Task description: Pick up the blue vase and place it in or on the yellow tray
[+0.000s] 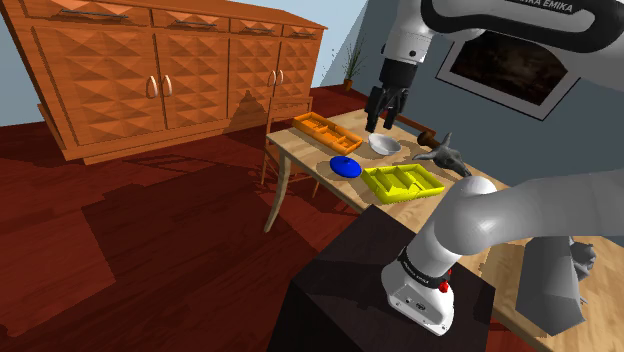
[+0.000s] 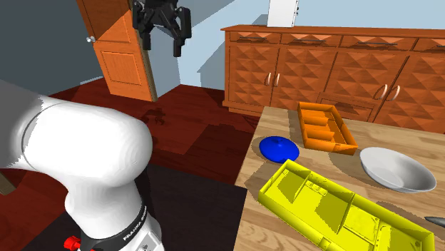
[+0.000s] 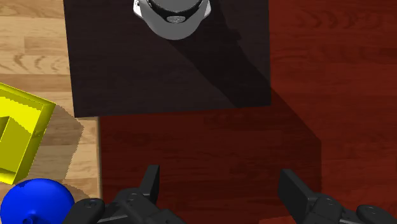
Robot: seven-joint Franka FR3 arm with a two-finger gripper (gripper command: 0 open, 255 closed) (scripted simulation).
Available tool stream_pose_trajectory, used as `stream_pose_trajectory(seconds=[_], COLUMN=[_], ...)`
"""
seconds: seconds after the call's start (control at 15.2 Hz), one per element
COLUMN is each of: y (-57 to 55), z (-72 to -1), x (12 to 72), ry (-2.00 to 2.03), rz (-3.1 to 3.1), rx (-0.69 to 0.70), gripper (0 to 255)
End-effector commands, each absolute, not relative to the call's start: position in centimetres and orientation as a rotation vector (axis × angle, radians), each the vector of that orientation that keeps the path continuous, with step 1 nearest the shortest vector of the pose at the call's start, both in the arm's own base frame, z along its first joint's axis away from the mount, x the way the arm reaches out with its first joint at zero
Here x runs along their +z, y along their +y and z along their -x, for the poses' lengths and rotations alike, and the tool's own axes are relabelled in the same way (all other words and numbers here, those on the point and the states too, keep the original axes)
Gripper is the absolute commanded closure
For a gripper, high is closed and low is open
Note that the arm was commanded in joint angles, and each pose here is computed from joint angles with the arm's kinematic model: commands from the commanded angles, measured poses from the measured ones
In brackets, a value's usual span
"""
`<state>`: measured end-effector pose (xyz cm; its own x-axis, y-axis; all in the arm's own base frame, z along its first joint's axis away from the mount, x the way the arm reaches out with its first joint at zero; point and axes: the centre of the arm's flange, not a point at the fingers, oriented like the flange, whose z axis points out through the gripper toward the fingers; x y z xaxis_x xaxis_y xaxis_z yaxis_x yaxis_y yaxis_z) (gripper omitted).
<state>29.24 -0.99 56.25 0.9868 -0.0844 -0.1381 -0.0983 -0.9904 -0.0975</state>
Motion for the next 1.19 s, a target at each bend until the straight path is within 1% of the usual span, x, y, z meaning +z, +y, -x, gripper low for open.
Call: stream_pose_trajectory(seconds=[0.0, 1.12], y=[-1.0, -16.0], z=[-29.2, -37.2], x=[56.2, 42.5], ry=[0.140, 0.265], rz=[3.027, 3.044], rx=[0.204, 0.123], gripper=[0, 0])
